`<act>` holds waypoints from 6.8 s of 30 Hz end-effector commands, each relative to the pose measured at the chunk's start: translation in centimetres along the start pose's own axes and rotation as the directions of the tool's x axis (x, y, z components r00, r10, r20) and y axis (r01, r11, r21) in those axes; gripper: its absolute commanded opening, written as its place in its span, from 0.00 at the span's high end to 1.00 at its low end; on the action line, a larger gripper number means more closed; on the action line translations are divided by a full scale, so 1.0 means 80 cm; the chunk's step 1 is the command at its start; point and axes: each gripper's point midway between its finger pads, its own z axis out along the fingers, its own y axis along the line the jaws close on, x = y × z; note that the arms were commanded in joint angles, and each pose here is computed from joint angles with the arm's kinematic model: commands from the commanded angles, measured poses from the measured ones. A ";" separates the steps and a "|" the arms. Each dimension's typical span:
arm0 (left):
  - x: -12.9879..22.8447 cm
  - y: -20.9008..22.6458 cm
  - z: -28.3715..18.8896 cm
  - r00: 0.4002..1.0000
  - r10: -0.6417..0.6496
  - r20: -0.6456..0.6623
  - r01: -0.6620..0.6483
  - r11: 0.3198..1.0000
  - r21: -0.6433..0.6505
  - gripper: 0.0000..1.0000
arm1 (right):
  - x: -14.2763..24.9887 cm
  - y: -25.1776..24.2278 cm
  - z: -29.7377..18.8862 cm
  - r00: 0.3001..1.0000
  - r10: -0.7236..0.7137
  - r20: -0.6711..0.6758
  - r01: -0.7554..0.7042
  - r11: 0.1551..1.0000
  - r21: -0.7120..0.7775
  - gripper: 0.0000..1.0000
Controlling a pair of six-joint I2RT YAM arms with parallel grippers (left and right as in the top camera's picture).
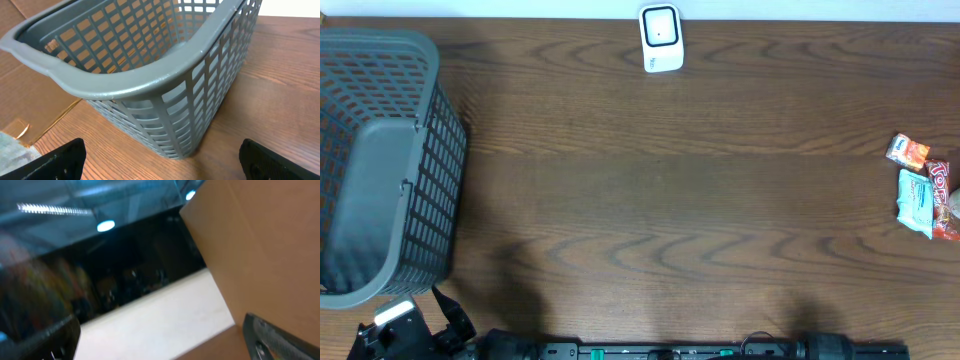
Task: Scan the item barcode
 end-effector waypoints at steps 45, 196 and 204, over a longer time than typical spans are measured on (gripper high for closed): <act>0.000 0.003 -0.001 1.000 0.006 0.006 -0.006 1.000 -0.007 0.02 | 0.473 -0.142 0.141 0.924 0.131 -0.360 -0.021 0.955 0.295 0.01; -0.032 -0.046 0.024 0.990 -0.095 0.106 0.087 0.993 0.083 0.02 | 0.525 -0.053 0.119 0.698 -0.583 -0.417 0.443 0.808 -0.388 0.01; -0.073 -0.161 0.054 0.928 -0.267 0.259 0.130 0.885 0.448 0.02 | 0.525 -0.053 0.119 0.698 -0.583 -0.417 0.443 0.808 -0.387 0.01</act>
